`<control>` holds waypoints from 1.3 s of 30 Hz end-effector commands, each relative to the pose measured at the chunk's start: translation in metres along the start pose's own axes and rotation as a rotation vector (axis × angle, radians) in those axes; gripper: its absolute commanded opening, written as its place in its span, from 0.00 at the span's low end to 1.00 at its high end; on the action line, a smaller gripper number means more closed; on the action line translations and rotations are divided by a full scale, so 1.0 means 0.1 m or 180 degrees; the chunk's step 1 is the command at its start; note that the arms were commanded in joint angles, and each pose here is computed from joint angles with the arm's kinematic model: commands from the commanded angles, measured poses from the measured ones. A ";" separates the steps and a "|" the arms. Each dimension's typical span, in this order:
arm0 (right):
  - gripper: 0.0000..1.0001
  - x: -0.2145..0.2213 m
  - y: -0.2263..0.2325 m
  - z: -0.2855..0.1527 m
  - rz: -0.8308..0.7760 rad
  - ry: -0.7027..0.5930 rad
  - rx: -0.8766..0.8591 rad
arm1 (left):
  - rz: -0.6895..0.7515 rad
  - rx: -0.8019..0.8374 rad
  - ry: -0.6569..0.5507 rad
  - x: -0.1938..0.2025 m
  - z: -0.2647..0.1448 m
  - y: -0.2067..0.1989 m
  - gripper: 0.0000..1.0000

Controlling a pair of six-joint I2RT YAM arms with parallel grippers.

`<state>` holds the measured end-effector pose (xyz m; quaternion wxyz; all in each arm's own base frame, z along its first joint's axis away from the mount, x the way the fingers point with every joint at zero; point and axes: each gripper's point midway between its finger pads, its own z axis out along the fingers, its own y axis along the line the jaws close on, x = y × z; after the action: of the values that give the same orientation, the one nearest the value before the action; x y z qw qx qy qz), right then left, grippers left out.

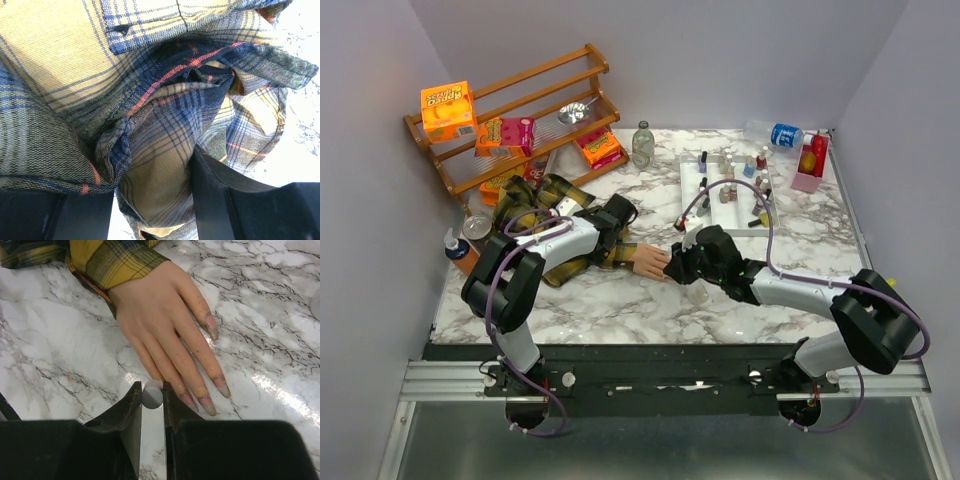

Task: Paint the nails

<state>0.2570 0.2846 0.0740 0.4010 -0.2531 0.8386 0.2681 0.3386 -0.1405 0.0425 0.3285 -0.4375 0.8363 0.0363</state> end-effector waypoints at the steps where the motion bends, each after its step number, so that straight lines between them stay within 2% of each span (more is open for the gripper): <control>1: 0.01 -0.05 -0.01 0.04 -0.0061 0.0011 0.0075 | 0.0144 -0.0105 0.0121 0.14 0.12 0.11 0.54; 39: 0.01 0.05 -0.10 0.05 -0.0063 0.0140 0.0232 | 0.0147 -0.0111 0.0112 0.13 0.12 0.12 0.53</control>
<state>0.2610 0.2797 0.0602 0.3844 -0.2480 0.8560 0.2409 0.3386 -0.1405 0.0425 0.3285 -0.4373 0.8364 0.0364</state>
